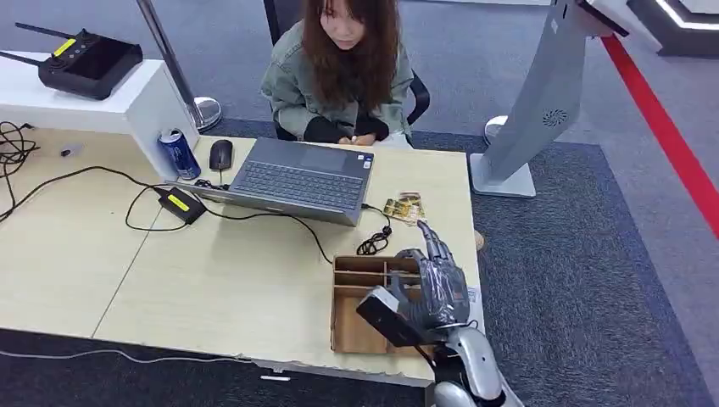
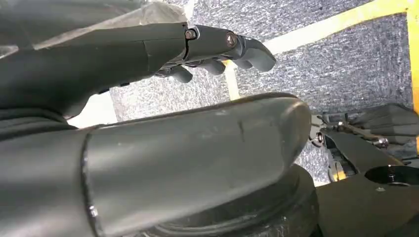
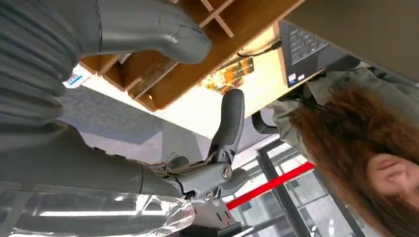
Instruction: Pass the card to the sensor for recognition and then transmit it.
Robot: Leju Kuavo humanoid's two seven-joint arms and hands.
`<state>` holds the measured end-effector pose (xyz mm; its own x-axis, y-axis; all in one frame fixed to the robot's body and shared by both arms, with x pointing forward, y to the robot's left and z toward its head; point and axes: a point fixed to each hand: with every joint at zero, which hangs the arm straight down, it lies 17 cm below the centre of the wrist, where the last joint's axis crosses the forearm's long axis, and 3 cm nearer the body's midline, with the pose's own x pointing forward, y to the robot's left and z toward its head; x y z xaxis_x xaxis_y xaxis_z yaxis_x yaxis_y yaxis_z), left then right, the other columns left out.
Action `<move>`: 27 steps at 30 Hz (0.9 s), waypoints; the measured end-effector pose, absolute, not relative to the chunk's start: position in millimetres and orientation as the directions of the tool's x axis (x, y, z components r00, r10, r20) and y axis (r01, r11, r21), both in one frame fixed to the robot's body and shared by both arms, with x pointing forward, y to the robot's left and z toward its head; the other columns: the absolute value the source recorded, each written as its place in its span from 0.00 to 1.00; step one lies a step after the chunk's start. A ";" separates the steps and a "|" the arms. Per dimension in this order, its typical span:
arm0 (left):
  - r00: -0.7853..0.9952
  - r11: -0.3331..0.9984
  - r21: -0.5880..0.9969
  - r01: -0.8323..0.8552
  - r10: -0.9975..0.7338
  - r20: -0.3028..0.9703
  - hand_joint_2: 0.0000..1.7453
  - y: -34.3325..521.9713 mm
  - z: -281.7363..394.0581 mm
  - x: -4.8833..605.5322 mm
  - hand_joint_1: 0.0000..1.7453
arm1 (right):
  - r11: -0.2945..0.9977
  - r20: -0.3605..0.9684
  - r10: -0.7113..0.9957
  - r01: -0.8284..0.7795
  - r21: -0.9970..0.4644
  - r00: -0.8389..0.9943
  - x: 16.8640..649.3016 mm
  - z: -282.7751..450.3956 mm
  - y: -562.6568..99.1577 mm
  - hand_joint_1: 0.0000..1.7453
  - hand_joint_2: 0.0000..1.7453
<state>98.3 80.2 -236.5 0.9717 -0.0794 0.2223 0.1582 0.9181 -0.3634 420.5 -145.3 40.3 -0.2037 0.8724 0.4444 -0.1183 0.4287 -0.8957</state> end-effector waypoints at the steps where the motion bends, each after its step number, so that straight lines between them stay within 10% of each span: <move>1: 0.972 0.918 -0.363 0.158 -0.079 0.223 0.00 80.2 -236.4 98.4 0.00 | 0.429 0.445 0.873 -0.122 -0.895 -0.199 420.1 38.4 -146.1 0.50 1.00; 27: 0.973 0.922 -0.361 0.138 -0.059 0.223 0.00 81.7 -236.8 100.5 0.00 | 0.440 0.458 0.877 -0.140 -0.887 -0.145 416.1 25.5 -155.1 0.52 1.00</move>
<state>100.5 81.7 -236.8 0.9731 -0.0586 0.2230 0.1382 0.9224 -0.3607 416.1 -155.1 25.5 -0.1455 0.8772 0.4576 -0.1400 0.4396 -0.8872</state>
